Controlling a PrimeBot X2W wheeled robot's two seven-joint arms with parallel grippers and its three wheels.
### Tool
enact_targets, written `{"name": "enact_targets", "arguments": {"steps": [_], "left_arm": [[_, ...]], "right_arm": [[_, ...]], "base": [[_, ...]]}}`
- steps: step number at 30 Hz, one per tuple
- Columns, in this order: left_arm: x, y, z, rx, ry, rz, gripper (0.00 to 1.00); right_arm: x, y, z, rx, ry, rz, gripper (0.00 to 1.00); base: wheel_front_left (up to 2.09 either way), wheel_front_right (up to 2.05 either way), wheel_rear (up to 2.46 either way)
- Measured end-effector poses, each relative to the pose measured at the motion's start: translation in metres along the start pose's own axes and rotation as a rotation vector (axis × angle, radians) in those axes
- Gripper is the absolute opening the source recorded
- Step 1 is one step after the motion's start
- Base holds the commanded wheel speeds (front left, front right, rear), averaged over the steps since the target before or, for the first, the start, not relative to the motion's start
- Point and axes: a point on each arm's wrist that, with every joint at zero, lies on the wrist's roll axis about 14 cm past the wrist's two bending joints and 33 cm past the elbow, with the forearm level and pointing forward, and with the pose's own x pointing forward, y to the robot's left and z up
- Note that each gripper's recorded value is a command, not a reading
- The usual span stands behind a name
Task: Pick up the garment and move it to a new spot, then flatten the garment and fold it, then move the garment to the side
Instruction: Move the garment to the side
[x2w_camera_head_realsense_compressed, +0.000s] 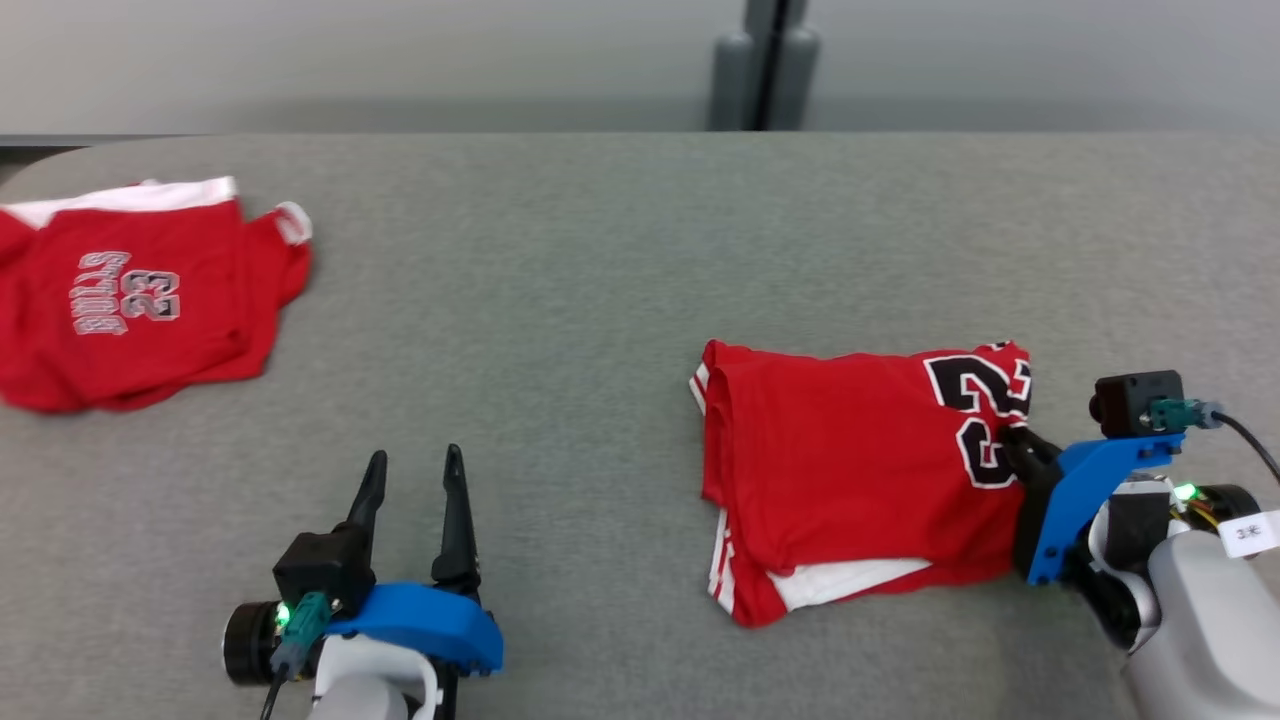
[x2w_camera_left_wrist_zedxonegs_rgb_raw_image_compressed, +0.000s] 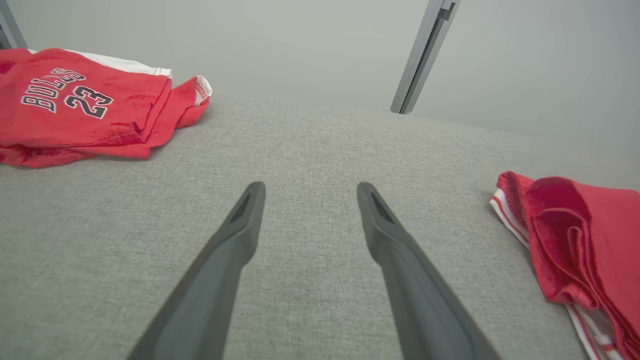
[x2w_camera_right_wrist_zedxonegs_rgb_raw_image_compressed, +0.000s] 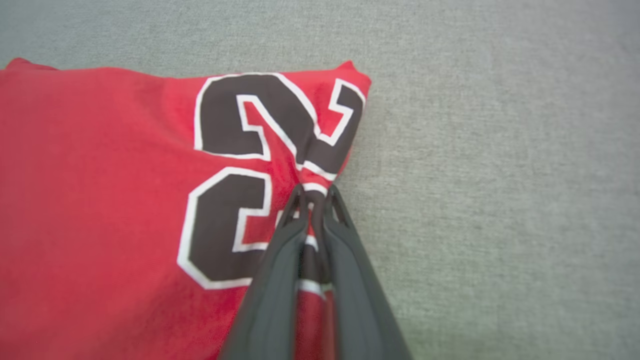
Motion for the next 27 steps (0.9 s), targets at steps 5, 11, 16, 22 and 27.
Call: {"name": "enact_targets", "arguments": {"steps": [5, 11, 16, 22, 27], "left_arm": [[0.019, -0.042, -0.011, 0.012, 0.034, -0.134, 1.00], [0.042, -0.089, -0.015, 0.047, 0.052, -0.283, 1.00], [0.048, -0.123, -0.015, 0.059, 0.057, -0.381, 1.00], [0.049, -0.129, -0.014, 0.064, 0.059, -0.402, 1.00], [0.051, -0.110, -0.010, 0.073, 0.051, -0.349, 1.00]], "right_arm": [[-0.020, -0.059, 0.009, 0.000, -0.044, -0.134, 0.00], [-0.058, -0.118, 0.011, 0.025, -0.090, -0.285, 0.00], [-0.080, -0.137, 0.014, 0.046, -0.130, -0.350, 0.00], [-0.073, -0.130, 0.026, 0.042, -0.166, -0.337, 0.00], [-0.055, -0.121, 0.046, 0.010, -0.188, -0.307, 0.00]], "base": [[0.00, 0.00, 0.00], [0.00, 0.00, 0.00], [0.00, 0.00, 0.00], [0.00, 0.00, 0.00], [0.00, 0.00, 0.00]]}}
